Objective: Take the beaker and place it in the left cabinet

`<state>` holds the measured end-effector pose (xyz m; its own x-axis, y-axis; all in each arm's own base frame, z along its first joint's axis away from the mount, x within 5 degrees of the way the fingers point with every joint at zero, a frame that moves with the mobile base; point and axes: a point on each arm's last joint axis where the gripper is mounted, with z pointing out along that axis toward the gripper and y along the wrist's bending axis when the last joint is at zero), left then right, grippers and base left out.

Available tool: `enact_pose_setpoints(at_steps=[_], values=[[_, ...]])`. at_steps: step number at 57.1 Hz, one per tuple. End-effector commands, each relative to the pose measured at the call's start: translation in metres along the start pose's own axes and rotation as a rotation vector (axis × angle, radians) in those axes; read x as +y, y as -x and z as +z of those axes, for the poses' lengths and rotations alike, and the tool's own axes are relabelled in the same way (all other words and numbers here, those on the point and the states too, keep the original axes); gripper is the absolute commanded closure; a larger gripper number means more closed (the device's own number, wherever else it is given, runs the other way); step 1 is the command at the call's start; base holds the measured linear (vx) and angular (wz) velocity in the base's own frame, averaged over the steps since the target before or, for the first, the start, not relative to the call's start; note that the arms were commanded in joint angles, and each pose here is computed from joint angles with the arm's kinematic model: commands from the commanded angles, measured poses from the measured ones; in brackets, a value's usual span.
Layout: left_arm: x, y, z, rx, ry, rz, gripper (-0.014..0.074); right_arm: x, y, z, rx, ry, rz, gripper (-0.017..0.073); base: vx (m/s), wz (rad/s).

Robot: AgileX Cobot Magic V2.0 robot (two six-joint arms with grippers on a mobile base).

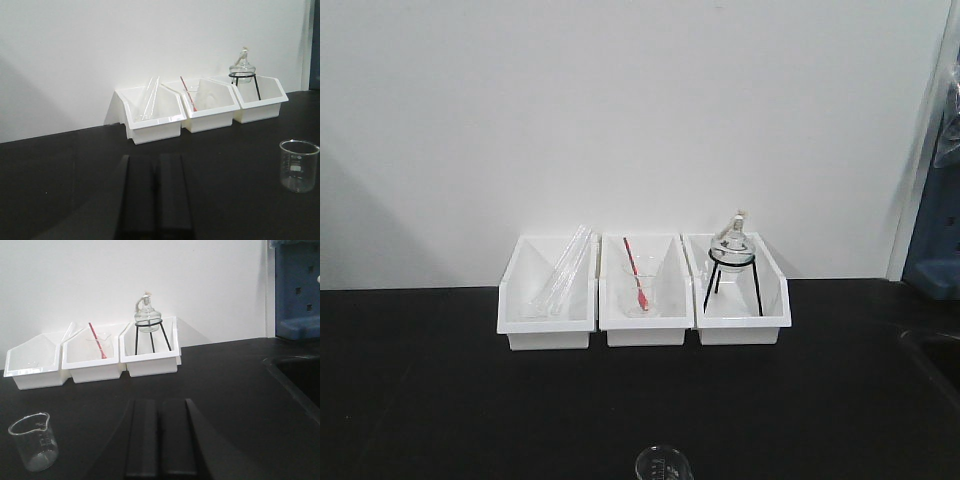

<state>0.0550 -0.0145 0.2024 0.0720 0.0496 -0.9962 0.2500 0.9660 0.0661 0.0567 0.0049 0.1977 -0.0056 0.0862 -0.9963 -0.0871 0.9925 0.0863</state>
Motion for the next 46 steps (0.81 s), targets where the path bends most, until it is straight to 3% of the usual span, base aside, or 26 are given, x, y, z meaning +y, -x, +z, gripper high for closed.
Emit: enact_pose_setpoints(at_steps=[1, 34, 46], values=[[0.000, 0.003, -0.001, -0.085, 0.004, -0.012, 0.0592, 0.000, 0.006, -0.001, -0.084, 0.003, -0.017, 0.0565, 0.00, 0.00], [0.000, 0.003, -0.001, -0.085, 0.004, -0.012, 0.0592, 0.000, 0.006, -0.001, -0.087, 0.003, -0.017, 0.0565, 0.00, 0.00], [0.000, 0.003, -0.001, -0.085, 0.004, -0.012, 0.0592, 0.004, 0.032, -0.006, -0.332, 0.035, -0.018, 0.0565, 0.00, 0.00]])
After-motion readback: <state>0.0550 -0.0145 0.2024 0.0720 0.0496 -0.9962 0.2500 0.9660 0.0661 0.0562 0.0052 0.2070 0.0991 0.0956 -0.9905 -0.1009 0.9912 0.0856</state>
